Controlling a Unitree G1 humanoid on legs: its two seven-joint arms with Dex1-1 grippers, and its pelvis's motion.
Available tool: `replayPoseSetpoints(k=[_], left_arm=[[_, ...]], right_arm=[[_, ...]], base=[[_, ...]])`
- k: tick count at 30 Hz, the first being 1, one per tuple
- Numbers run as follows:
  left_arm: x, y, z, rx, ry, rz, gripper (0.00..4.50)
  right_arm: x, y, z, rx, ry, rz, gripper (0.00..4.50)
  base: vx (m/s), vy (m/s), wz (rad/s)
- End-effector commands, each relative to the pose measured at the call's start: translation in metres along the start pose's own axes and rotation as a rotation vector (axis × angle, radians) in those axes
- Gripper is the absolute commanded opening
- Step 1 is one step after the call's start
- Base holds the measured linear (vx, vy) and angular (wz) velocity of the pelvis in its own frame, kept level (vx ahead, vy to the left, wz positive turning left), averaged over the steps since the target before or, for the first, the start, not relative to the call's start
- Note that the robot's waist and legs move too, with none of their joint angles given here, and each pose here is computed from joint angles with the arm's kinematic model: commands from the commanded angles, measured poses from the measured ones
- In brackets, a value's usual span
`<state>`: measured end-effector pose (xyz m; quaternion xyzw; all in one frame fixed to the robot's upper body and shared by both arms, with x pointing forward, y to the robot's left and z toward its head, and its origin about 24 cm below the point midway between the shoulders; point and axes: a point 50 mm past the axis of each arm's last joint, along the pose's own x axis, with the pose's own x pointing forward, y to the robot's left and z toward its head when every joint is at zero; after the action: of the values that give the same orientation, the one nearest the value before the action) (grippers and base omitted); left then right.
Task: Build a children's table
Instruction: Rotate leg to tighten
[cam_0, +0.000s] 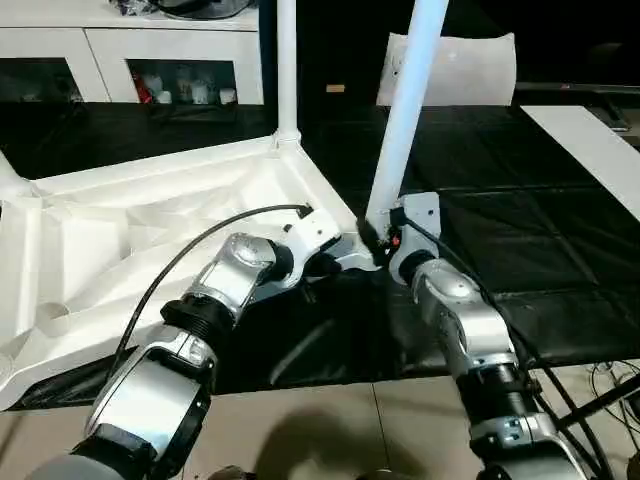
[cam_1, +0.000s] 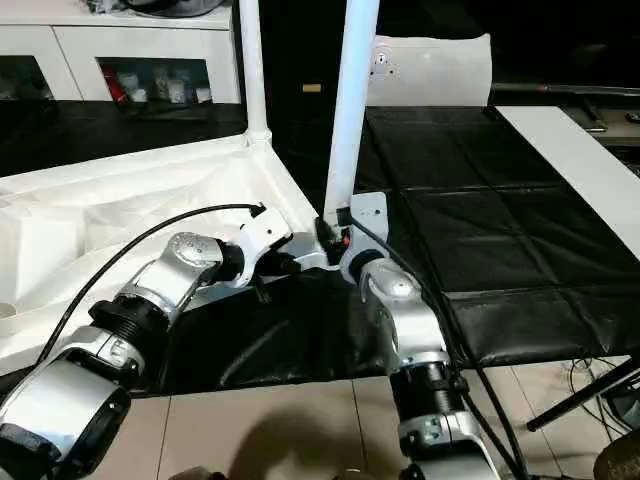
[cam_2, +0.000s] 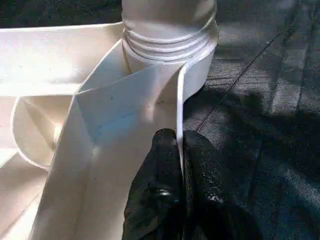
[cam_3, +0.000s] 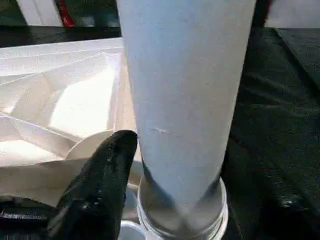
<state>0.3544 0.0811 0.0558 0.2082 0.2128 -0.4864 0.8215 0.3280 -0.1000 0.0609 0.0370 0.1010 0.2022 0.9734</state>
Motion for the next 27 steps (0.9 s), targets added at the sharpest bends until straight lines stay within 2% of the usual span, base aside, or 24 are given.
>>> replayPoseSetpoints(k=[1,5,8,10,12,15,18,24,27], left_arm=[[0.0,-0.002,0.026,0.082,-0.145,-0.008,0.0],[-0.013,-0.001,0.012,0.119,-0.149,-0.085,0.0],[-0.021,-0.003,0.004,0.155,-0.15,-0.164,0.0],[-0.027,-0.004,-0.003,0.183,-0.126,-0.22,0.0],[-0.033,-0.006,-0.009,0.194,-0.123,-0.285,0.0],[-0.04,-0.008,-0.011,0.195,-0.14,-0.356,0.0],[-0.052,-0.009,-0.018,0.212,-0.109,-0.466,0.0],[-0.065,-0.011,-0.026,0.225,-0.06,-0.577,0.0],[-0.071,-0.013,-0.03,0.239,-0.027,-0.633,0.0]], right_arm=[[-0.001,0.028,-0.005,0.024,0.007,0.22,3.12],[-0.021,0.008,-0.002,-0.028,-0.005,0.337,3.42],[-0.032,-0.002,-0.002,-0.078,0.022,0.407,3.76],[-0.04,-0.007,-0.002,-0.116,0.047,0.487,3.76],[-0.047,-0.01,-0.001,-0.146,0.07,0.577,4.11],[-0.053,-0.01,0.001,-0.171,0.069,0.678,4.11],[-0.058,-0.012,0.001,-0.184,0.082,0.781,4.11],[-0.054,-0.016,0.004,-0.17,0.09,0.841,3.5],[-0.055,-0.014,0.004,-0.179,0.114,0.911,3.35]], base=[[0.0,0.0,0.0],[0.0,0.0,0.0],[0.0,0.0,0.0],[0.0,0.0,0.0],[0.0,0.0,0.0],[0.0,0.0,0.0],[0.0,0.0,0.0],[0.0,0.0,0.0],[0.0,0.0,0.0]])
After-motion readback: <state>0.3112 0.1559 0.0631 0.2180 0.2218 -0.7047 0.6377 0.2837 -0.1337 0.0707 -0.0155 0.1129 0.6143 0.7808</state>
